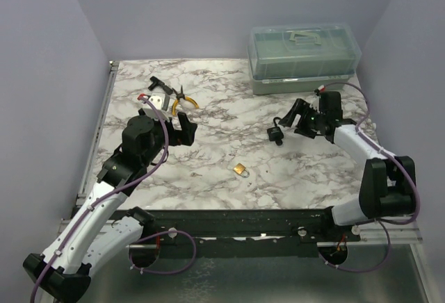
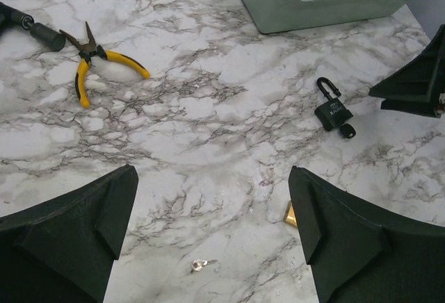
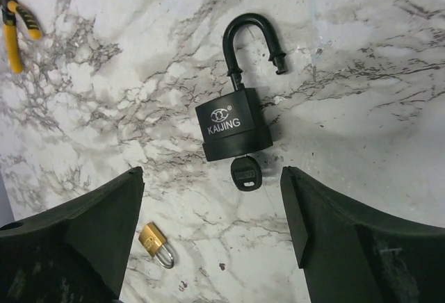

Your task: Unlock with the key

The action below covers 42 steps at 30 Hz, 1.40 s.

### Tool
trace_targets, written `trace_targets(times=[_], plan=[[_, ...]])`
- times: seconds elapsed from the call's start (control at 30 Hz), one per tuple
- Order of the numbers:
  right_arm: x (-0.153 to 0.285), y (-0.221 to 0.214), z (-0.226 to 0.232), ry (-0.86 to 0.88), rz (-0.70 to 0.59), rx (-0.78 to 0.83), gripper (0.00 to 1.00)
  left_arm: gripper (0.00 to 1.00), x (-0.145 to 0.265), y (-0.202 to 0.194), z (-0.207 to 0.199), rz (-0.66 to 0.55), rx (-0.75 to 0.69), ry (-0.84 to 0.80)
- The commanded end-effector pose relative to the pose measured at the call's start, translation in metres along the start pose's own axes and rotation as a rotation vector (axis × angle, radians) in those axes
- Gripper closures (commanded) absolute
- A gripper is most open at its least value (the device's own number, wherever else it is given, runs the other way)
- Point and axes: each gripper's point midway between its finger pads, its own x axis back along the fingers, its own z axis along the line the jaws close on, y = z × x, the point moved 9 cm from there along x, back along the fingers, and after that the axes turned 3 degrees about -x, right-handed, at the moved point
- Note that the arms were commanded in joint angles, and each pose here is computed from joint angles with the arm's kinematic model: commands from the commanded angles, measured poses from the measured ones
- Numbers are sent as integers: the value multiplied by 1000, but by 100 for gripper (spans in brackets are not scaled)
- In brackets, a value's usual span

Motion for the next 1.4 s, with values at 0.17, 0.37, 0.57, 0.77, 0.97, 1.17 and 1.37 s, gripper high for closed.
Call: trace_targets(times=[0.17,0.37,0.57,0.77,0.97,1.17,1.37], plan=[[36,-13,27,-42,-38,98,14,2,-1,-4,2,21,-17,-5],[35,-67,53,-56,31,16,20,3,-3,-4,3,28,-15,-6],[28,-118,79,-54,100,-84,25,3,-3,-4,4,29,-12,0],[27,-152,93,-148,89,-237,24,3,-3,-4,4,28,-12,4],[18,-167,99,-248,74,-324,23,3,-2,-4,6,24,-10,21],[4,-171,108,-285,89,-324,25,3,-1,-4,6,23,-8,30],[-6,-177,113,-265,112,-300,27,3,-2,-4,8,28,-8,50]])
